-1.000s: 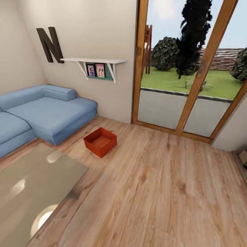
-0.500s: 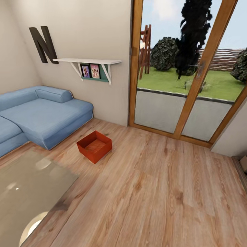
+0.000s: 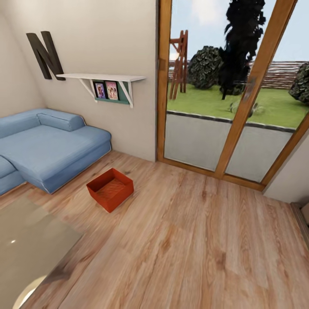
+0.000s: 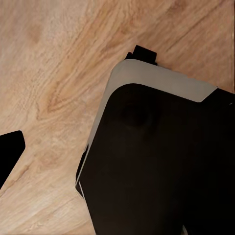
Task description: Move the two storage containers from the living room to the garage. In the garage, place one container on the floor and stack the other container on top of it (either order is fine).
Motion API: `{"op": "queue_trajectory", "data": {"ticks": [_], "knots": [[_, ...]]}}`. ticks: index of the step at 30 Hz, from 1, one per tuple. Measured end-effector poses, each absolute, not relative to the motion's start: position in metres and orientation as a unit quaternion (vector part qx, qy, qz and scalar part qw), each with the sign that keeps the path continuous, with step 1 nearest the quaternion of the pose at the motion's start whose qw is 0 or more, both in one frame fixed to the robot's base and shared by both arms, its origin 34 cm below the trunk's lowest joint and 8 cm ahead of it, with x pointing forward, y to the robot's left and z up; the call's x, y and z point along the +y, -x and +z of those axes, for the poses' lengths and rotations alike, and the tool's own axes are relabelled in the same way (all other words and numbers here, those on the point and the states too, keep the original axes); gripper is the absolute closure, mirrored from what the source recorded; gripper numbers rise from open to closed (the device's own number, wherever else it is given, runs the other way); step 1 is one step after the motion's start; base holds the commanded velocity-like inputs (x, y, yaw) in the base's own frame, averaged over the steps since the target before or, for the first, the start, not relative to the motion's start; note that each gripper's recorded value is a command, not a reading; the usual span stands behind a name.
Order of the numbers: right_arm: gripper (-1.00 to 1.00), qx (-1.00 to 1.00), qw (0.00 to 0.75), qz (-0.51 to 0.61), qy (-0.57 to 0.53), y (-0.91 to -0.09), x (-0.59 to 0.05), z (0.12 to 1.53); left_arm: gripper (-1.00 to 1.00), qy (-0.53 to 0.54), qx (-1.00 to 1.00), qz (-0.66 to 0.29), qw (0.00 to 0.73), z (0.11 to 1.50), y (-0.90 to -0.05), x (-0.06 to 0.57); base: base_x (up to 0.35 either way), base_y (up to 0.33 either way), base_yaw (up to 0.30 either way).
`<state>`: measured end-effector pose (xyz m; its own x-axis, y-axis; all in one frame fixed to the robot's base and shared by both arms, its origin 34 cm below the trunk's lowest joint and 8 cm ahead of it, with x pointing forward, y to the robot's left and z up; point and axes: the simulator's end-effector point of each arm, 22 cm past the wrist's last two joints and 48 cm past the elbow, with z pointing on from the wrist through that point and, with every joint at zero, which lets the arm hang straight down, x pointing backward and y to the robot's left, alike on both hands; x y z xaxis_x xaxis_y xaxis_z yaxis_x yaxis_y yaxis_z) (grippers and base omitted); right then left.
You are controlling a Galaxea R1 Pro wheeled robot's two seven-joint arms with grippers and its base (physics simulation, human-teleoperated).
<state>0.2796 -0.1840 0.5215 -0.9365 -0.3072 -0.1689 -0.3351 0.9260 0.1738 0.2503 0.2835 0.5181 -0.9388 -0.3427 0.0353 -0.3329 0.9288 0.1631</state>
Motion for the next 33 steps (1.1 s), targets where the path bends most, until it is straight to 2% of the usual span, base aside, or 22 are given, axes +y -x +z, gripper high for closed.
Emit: {"op": "queue_trajectory", "data": {"ticks": [26,33], "knots": [[-1.0,0.979,0.07,0.1,0.164,-0.2802,-0.1843,0.5216,-1.0,-0.173,-0.981,-0.077,0.032,0.5181,-0.2502,0.2831,0.318,-0.12,0.002],[-1.0,0.979,0.068,0.101,0.164,-0.2783,-0.1839,0.5209,-1.0,-0.173,-0.981,-0.078,0.034,0.5176,-0.2483,0.2831,0.308,-0.177,0.17]]}}
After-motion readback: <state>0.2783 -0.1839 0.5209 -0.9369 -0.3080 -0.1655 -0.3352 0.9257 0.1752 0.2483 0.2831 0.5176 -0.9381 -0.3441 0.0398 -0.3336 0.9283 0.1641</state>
